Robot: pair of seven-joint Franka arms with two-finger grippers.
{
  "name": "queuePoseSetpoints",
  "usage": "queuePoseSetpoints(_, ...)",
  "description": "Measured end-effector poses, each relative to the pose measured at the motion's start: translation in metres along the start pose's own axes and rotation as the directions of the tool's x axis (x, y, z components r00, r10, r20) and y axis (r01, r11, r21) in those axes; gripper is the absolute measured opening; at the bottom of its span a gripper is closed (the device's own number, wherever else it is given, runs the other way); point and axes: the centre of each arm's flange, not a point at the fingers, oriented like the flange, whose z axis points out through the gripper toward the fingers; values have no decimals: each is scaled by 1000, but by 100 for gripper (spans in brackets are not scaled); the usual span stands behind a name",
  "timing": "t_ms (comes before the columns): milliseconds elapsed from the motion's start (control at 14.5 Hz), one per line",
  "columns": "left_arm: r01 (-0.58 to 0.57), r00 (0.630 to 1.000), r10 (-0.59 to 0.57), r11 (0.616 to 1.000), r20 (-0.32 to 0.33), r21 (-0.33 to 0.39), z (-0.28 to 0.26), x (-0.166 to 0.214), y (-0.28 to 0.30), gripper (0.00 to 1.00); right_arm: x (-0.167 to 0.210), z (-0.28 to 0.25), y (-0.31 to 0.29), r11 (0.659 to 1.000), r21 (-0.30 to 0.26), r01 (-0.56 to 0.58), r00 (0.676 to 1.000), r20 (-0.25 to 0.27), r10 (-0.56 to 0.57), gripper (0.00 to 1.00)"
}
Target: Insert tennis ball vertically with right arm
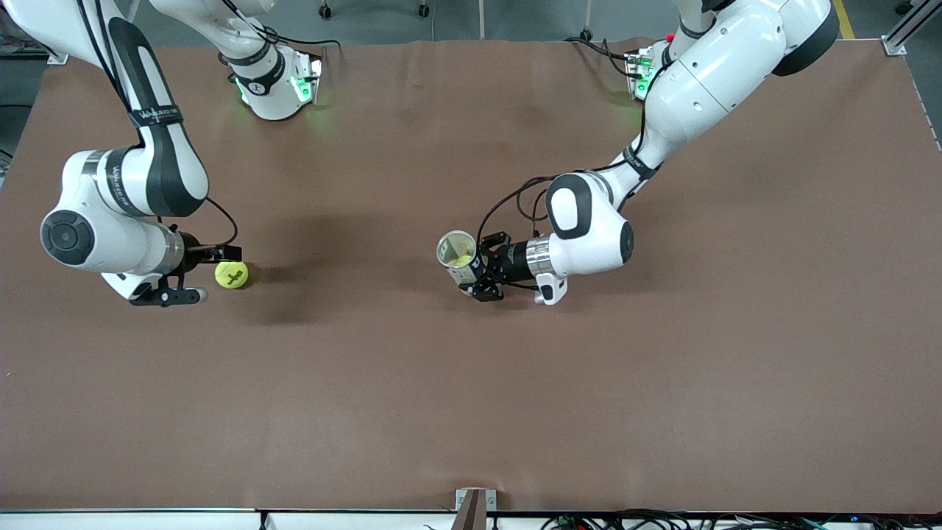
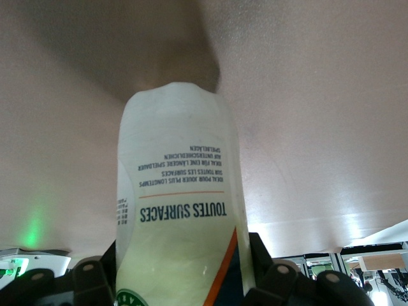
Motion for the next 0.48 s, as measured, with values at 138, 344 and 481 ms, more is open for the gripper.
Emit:
queuePoseSetpoints(138, 0, 1000, 0, 1000, 0, 0, 0, 0, 0, 78, -3, 13, 16, 1000, 6, 13, 1000, -17, -13, 100)
queuePoseSetpoints(344, 0, 1000, 0, 1000, 0, 0, 0, 0, 0, 78, -7, 31, 24, 1000, 7, 14, 999, -43, -13, 100)
queuePoseSetpoints(481, 0, 1000, 0, 1000, 0, 0, 0, 0, 0, 77, -8, 39, 25, 1000, 6, 11, 998, -57, -11, 100)
